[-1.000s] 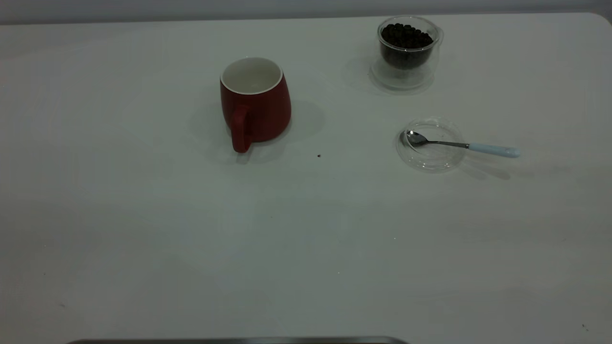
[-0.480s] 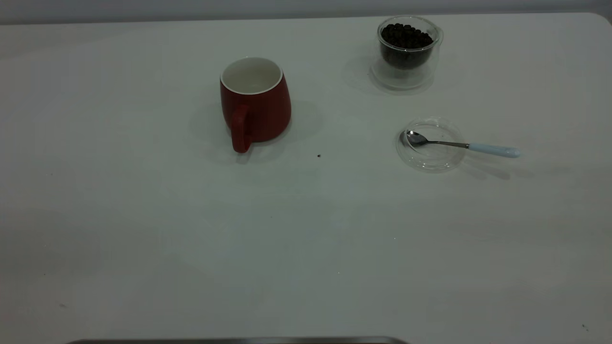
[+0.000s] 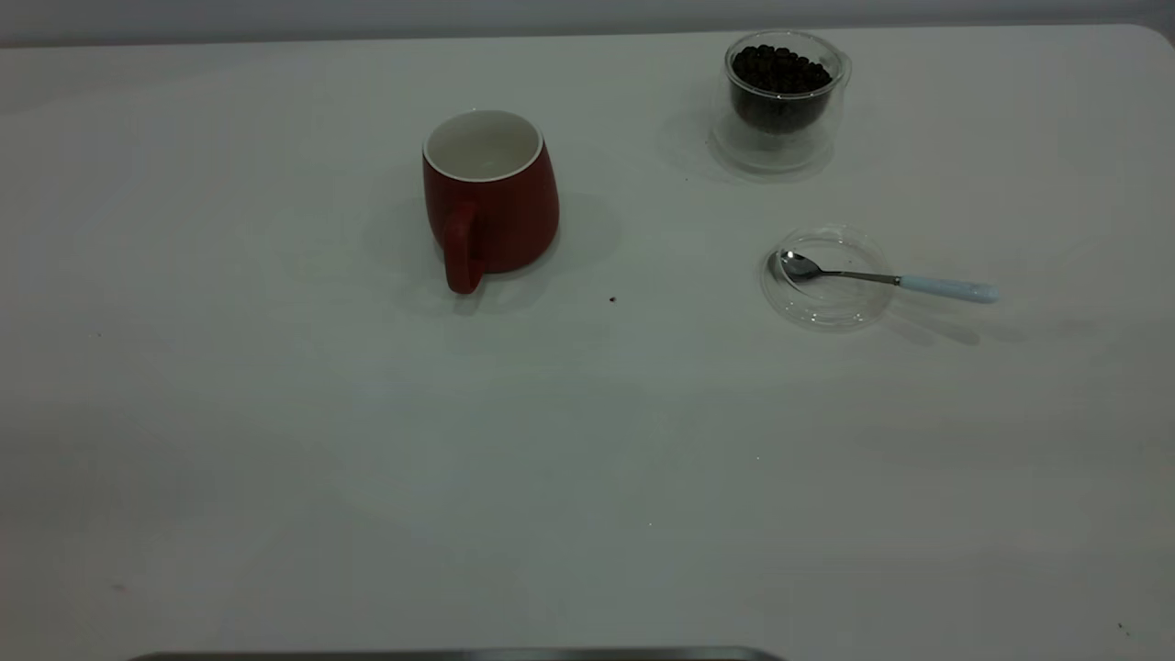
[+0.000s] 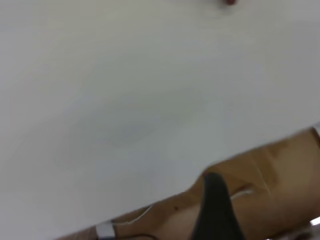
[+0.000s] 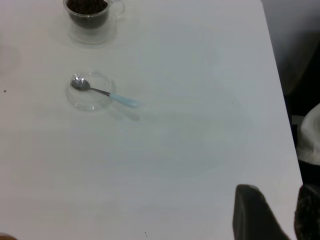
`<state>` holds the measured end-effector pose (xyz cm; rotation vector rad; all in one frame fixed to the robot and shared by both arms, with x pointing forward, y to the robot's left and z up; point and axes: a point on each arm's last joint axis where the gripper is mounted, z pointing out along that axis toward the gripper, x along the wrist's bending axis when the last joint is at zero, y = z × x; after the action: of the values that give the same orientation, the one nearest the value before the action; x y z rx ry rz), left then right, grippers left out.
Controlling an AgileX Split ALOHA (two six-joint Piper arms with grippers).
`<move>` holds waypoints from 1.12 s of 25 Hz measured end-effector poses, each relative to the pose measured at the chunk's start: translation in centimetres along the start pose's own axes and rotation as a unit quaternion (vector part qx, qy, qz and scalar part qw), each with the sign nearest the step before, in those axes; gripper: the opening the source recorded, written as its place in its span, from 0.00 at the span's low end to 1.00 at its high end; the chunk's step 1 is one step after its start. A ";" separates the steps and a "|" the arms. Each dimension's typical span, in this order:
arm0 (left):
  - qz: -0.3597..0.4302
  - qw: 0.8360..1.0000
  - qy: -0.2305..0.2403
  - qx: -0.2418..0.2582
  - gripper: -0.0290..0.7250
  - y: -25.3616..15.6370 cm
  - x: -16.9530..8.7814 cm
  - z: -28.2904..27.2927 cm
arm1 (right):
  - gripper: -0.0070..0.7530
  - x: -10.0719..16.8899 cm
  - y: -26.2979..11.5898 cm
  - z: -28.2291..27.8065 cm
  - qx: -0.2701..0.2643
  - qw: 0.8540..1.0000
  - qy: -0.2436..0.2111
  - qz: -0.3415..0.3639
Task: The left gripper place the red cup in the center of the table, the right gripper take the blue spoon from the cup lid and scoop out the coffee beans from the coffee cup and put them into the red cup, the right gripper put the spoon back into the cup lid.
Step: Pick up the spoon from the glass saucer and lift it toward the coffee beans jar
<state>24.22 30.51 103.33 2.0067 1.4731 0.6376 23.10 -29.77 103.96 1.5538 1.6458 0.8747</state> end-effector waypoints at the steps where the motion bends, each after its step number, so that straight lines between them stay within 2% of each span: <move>1: -0.022 1.000 0.021 0.000 0.82 0.0 0.0 0.0 | 0.33 0.0 0.0 0.0 0.000 1.000 0.000 0.000; 5: -0.094 0.992 0.090 -0.003 0.82 -0.3 0.0 -0.3 | 0.33 0.0 0.0 0.0 0.000 1.000 0.000 0.000; 8: -0.117 0.986 0.114 -0.020 0.82 -0.6 -0.3 -0.6 | 0.33 0.0 0.0 0.0 0.000 1.000 0.000 0.000; 14: -0.124 0.984 0.117 -0.059 0.82 -1.4 -0.8 -1.2 | 0.33 0.0 0.0 0.0 0.000 1.000 0.000 0.000; 28: -0.124 0.984 0.117 -0.061 0.82 -1.4 -0.8 -1.2 | 0.33 0.0 0.0 0.0 0.000 1.000 0.000 0.000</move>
<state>22.21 30.27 103.22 1.6662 1.7417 0.8554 23.10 -29.77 103.96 1.5538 1.6458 0.8747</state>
